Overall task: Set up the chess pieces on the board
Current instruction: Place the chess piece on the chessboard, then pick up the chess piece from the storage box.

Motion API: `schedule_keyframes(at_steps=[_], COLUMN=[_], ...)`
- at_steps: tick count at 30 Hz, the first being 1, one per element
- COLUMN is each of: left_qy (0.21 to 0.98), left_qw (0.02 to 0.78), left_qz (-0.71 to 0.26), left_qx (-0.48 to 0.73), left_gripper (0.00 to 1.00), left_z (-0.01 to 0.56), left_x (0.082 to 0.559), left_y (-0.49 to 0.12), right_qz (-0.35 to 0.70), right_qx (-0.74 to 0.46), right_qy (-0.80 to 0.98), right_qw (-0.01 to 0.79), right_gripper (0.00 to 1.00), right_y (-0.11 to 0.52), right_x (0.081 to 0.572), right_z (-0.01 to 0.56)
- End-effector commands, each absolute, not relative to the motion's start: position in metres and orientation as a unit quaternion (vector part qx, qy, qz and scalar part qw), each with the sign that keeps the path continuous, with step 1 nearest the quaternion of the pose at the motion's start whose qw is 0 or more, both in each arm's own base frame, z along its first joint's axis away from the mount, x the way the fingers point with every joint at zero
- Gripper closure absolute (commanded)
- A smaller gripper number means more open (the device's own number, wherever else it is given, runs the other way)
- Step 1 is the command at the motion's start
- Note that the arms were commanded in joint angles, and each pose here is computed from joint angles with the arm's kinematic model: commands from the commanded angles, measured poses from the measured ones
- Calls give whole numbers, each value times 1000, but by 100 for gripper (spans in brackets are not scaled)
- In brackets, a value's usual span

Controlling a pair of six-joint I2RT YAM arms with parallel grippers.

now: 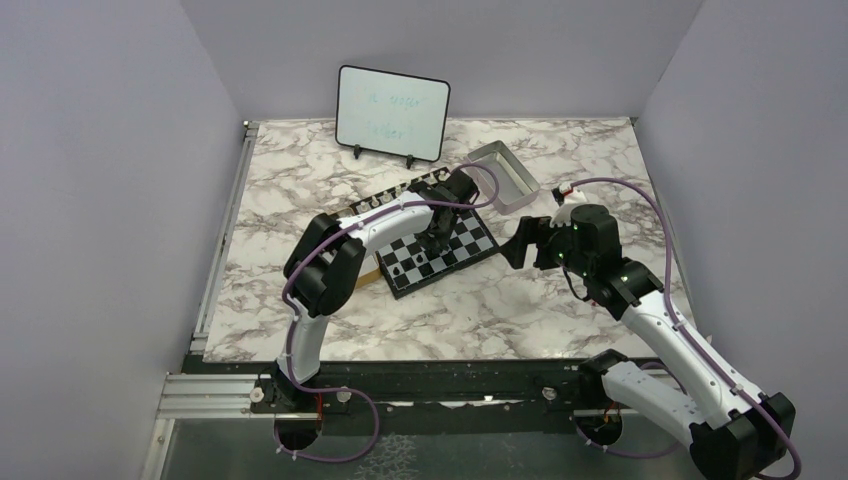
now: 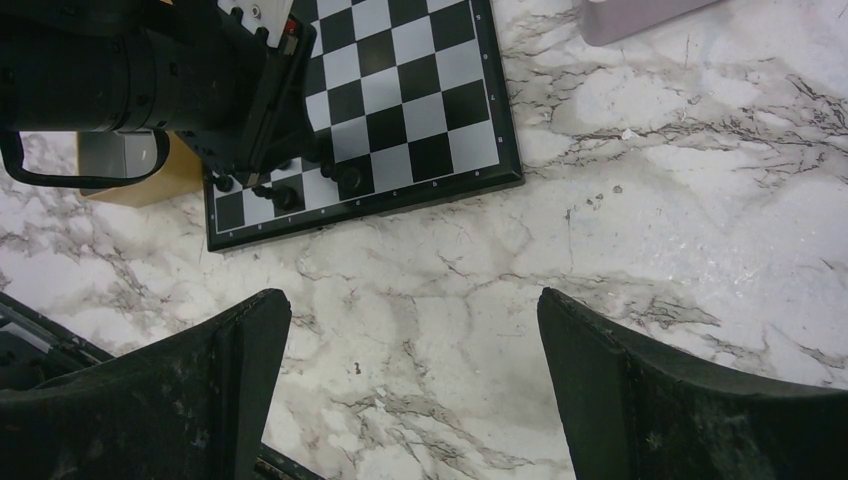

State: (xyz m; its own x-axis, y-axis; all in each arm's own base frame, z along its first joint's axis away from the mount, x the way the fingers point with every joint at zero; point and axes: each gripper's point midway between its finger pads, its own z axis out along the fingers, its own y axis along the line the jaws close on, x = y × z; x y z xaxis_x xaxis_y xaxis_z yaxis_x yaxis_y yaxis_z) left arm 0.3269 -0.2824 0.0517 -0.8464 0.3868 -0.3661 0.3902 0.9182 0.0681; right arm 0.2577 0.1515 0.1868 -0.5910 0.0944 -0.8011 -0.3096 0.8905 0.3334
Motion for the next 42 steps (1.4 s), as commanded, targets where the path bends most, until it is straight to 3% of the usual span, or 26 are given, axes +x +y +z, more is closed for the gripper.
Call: schedule_keyframes(at_steps=[1, 5, 13, 21, 33, 42], left_qy=[956, 954, 948, 952, 957, 966], left_qw=[215, 231, 272, 286, 287, 253], left_qz=[-5, -27, -55, -42, 37, 40], left_qx=[199, 188, 157, 100, 7, -33], left_gripper=[79, 71, 69, 69, 74, 74], left_z=[71, 91, 133, 147, 134, 97], left_x=[330, 334, 349, 362, 368, 361], left_y=[-282, -286, -279, -222, -108, -69], right_qz=[236, 239, 245, 249, 254, 256], right_qx=[-60, -61, -62, -64, -64, -65], right_qy=[854, 851, 850, 850, 853, 854], right_qw=[460, 464, 461, 460, 451, 448], right_gripper=[0, 0, 0, 0, 0, 0], right_y=[152, 152, 154, 155, 159, 160], right_x=[259, 258, 255, 254, 256, 256], right_z=[195, 199, 198, 198, 191, 189])
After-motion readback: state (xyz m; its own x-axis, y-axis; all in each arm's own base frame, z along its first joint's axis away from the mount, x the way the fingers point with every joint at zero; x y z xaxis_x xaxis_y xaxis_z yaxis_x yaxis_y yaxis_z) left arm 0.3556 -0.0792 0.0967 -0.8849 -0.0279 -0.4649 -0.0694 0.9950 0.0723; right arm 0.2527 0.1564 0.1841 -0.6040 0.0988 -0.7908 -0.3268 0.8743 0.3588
